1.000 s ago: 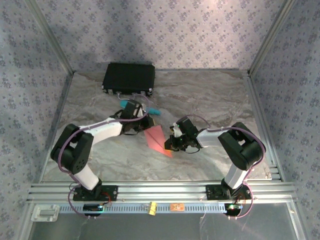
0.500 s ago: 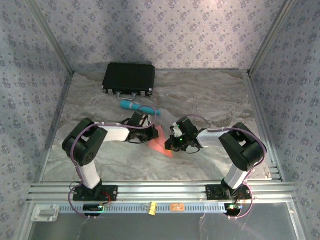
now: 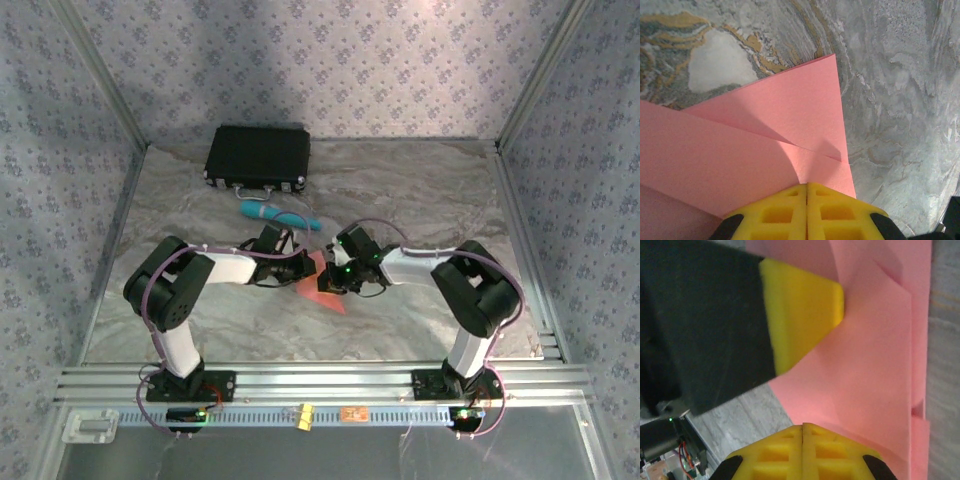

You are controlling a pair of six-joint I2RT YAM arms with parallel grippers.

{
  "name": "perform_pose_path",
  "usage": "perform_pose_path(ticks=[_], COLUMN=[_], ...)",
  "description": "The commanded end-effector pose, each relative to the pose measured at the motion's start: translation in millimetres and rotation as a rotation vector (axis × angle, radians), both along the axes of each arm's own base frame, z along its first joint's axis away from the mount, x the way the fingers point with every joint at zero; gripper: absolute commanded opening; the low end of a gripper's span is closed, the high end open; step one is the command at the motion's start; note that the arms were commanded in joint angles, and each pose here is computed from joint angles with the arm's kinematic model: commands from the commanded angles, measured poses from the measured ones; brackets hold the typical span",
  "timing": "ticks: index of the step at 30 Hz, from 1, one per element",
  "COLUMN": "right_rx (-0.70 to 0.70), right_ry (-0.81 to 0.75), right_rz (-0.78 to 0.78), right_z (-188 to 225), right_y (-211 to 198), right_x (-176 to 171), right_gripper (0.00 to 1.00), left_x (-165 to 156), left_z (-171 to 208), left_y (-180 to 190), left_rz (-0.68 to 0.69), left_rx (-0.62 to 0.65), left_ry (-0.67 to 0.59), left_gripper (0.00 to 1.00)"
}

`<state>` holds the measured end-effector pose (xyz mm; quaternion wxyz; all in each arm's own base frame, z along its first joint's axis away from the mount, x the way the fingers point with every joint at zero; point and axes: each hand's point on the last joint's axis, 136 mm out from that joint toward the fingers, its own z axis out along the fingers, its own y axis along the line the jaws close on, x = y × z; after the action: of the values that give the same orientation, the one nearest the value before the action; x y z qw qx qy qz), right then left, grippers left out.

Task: Fold a paper plane with a square sheet of paper (pick it up from the middle)
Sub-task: Fourth fold the wing at the center of the table.

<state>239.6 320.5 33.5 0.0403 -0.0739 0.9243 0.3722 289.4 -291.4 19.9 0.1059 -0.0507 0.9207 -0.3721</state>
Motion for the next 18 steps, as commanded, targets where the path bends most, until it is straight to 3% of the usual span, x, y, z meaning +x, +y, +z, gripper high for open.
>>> perform_pose_path(ticks=[1,18], right_rx=[-0.045,-0.053], right_ry=[0.019,0.105], right_rz=[0.011,0.027], right_z=[-17,-30], right_y=[-2,-51], right_x=[1,-58], right_gripper=[0.01,0.04], left_x=[-10,-9], left_z=[-30,-36], left_y=[22,27], left_rz=[0.034,0.043], left_rx=[0.099,0.119], left_ry=[0.062,0.077], left_gripper=[0.08,0.08])
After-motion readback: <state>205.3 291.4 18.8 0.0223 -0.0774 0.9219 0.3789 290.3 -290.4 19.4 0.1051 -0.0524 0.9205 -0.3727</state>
